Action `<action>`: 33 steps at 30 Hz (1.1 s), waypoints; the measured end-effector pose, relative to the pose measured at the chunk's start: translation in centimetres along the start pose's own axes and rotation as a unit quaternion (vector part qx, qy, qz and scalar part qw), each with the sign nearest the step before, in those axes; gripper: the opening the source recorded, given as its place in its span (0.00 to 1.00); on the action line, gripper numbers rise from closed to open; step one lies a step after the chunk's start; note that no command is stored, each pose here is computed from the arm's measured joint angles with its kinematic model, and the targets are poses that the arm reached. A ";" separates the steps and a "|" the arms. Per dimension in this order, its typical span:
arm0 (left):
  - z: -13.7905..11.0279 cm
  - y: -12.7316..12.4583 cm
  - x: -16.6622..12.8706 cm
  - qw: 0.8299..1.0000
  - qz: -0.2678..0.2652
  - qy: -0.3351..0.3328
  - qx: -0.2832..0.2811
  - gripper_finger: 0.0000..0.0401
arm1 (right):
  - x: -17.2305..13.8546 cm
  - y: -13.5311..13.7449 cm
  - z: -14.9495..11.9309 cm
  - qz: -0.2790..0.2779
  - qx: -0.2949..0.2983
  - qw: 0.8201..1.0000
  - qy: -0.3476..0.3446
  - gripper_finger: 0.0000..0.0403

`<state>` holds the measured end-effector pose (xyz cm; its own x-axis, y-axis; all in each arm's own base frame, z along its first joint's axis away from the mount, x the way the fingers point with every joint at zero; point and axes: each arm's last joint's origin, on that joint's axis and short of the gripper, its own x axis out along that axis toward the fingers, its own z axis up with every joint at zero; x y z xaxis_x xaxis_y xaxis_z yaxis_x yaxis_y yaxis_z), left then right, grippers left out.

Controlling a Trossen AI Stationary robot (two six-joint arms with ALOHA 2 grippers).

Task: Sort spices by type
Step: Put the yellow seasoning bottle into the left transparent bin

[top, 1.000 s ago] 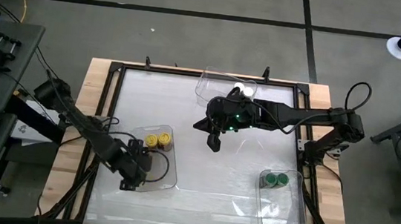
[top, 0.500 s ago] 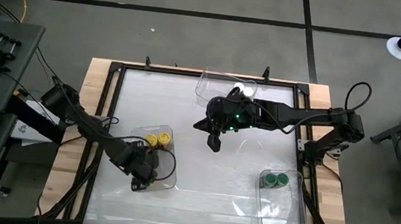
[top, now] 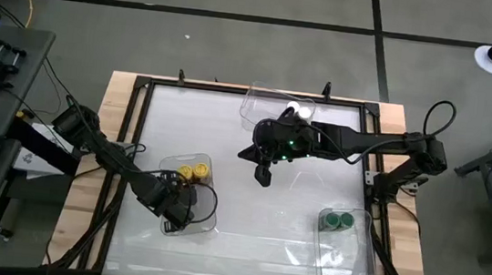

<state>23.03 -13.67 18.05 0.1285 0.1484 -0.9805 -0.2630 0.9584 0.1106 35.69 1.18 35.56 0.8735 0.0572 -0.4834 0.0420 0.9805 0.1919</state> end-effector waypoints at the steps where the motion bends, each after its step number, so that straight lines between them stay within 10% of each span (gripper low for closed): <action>1: 0.0 0.0 0.0 1.000 -0.002 0.000 0.002 0.25 | 0.0 0.0 0.0 0.000 0.000 1.000 0.000 0.00; 5: -0.2 0.2 -0.1 1.000 -0.003 0.009 0.002 0.03 | 0.0 0.0 0.0 0.000 0.000 1.000 0.000 0.00; 21: -1.4 2.8 -5.3 0.997 -0.073 -0.036 -0.019 0.00 | 0.0 0.0 0.0 0.000 0.000 1.000 0.000 0.00; 33: -3.4 5.2 -7.0 0.997 -0.068 0.029 -0.032 0.32 | 0.0 0.0 0.0 0.000 -0.002 1.000 0.000 0.00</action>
<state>17.55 -10.55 24.96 0.1131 0.0016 -0.9936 -0.3078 0.9509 -0.0335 35.70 1.19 35.56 0.8738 0.0576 -0.4829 0.0399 0.9811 0.1892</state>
